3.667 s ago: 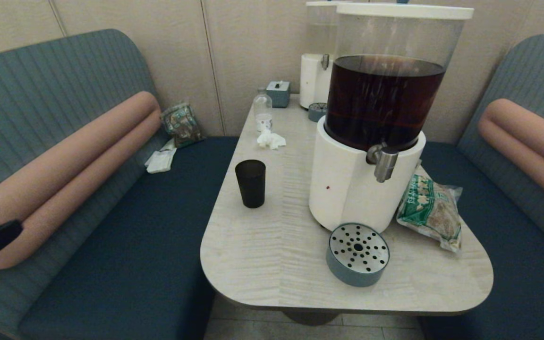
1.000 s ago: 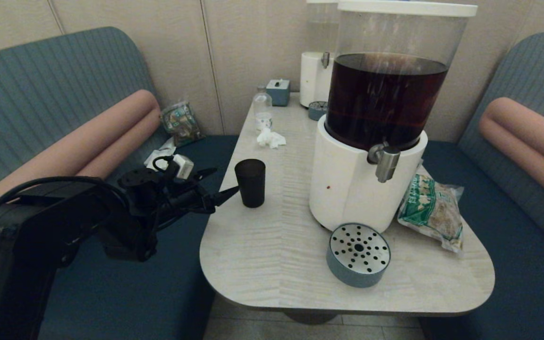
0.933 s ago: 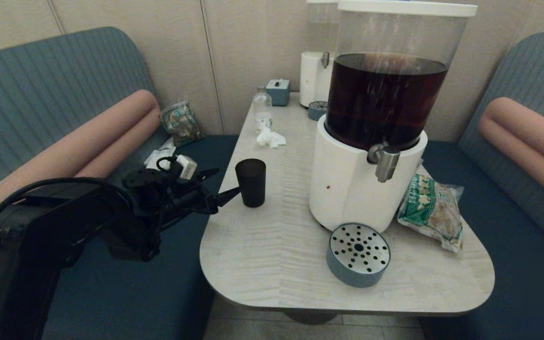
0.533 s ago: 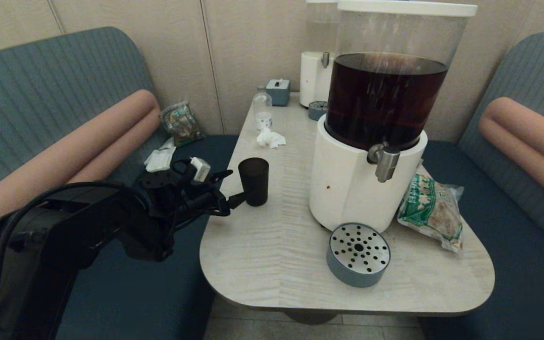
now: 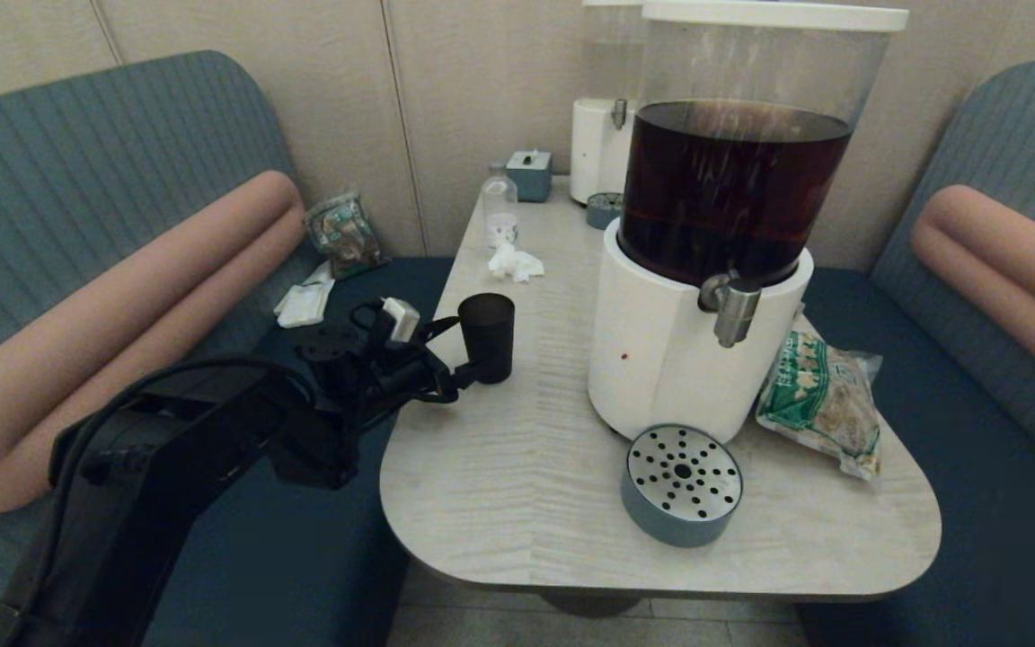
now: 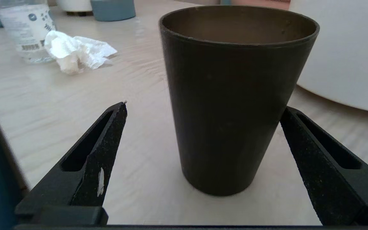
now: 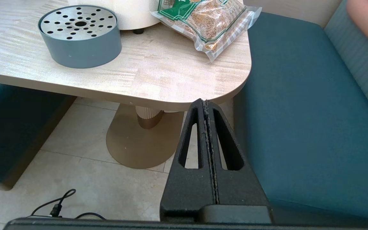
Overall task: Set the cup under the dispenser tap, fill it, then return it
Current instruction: Pick up the cup
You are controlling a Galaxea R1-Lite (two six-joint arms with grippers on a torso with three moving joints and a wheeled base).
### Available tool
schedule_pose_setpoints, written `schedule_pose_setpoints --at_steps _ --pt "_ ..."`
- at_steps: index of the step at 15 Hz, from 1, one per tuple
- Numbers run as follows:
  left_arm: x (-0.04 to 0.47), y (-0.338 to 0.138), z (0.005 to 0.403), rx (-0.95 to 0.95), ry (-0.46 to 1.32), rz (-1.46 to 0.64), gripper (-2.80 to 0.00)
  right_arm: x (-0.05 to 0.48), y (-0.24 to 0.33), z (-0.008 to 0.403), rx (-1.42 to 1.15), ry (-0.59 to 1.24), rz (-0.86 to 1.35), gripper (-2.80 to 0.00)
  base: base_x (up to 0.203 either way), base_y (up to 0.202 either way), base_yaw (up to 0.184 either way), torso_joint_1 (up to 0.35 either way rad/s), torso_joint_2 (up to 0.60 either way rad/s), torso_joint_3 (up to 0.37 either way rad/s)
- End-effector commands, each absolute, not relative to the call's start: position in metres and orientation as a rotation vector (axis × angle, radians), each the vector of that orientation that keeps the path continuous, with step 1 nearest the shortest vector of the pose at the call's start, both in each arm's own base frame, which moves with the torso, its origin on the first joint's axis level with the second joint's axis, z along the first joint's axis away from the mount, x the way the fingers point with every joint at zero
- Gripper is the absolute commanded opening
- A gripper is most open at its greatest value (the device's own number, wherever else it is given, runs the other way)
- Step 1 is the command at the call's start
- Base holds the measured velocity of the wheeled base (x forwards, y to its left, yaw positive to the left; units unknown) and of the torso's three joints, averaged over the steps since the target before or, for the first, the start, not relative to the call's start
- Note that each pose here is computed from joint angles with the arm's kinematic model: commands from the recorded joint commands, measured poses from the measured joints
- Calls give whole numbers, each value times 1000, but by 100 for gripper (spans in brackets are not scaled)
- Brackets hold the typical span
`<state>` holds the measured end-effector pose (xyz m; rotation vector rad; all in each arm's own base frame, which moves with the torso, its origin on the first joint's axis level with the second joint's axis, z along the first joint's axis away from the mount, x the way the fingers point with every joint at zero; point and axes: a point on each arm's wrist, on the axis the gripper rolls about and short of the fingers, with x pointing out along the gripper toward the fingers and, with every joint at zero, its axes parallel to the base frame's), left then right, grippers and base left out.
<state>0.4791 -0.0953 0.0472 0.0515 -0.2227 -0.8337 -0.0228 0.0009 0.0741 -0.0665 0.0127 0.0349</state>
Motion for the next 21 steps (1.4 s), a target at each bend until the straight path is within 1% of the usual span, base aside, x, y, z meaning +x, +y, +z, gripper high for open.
schedule_pose_setpoints --at_steps 1,12,13,19,21 --pt "485 -99 41 52 -239 -828 0 -23 1 74 -67 14 36 -280 0 0 0 0 0 0" --pt "491 -110 43 44 -274 -838 0 -23 1 74 -67 14 35 -280 0 0 0 0 0 0" --pt "491 -110 43 42 -271 -838 -280 -23 1 74 -67 14 34 -280 0 0 0 0 0 0" --pt "488 -112 39 37 -255 -846 -280 -23 1 74 -67 14 34 -280 0 0 0 0 0 0" --pt "487 -112 47 40 -276 -848 -280 -23 1 74 -67 14 35 -280 0 0 0 0 0 0"
